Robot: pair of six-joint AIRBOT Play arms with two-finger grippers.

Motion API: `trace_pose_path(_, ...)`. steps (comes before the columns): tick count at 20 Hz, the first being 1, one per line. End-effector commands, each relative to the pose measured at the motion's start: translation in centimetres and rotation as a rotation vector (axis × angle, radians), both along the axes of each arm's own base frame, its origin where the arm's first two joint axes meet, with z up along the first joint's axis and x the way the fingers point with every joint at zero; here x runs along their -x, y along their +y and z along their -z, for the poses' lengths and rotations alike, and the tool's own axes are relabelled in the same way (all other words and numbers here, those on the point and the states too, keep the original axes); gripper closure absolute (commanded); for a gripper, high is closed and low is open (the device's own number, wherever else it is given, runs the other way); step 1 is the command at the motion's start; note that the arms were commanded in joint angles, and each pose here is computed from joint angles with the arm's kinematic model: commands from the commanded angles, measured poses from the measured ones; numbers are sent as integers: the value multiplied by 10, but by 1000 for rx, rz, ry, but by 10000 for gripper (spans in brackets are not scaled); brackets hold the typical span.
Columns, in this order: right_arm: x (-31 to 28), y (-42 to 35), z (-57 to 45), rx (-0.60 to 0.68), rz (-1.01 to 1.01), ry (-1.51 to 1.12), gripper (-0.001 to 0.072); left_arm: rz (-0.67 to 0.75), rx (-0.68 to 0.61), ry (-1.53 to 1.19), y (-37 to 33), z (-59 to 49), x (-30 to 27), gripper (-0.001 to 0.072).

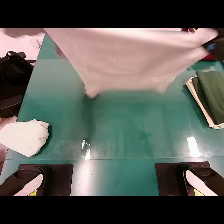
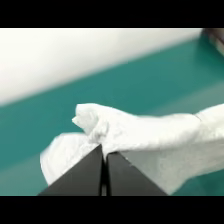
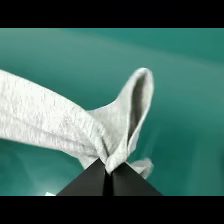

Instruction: Fold the shirts.

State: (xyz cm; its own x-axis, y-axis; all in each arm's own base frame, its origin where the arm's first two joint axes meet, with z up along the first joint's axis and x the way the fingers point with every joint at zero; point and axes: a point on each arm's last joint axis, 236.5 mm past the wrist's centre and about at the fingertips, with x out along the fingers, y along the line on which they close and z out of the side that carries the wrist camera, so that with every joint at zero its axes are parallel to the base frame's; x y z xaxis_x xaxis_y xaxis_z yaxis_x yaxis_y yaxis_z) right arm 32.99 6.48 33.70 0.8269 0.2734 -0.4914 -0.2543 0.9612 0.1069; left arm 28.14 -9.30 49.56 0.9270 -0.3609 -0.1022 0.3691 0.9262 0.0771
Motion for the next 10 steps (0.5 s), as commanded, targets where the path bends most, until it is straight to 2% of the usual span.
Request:
trace_pose_path(1, 65, -5, -83, -30, 36, -210, 700, -18, 59, -273, 14, -77, 83, 684)
trace_pose_path(5, 83, -17, -93, -29, 97, -164, 700, -31, 75, -353, 18, -99, 87, 683)
trace_pose_path(7, 68, -17, -74, -29, 98, -55, 701, -59, 38, -284, 20, -80, 51, 683)
trace_pose_path(10, 26, -17, -7, -11, 96, 194, 701, -52, -23, -6, 8, 5, -41, 683)
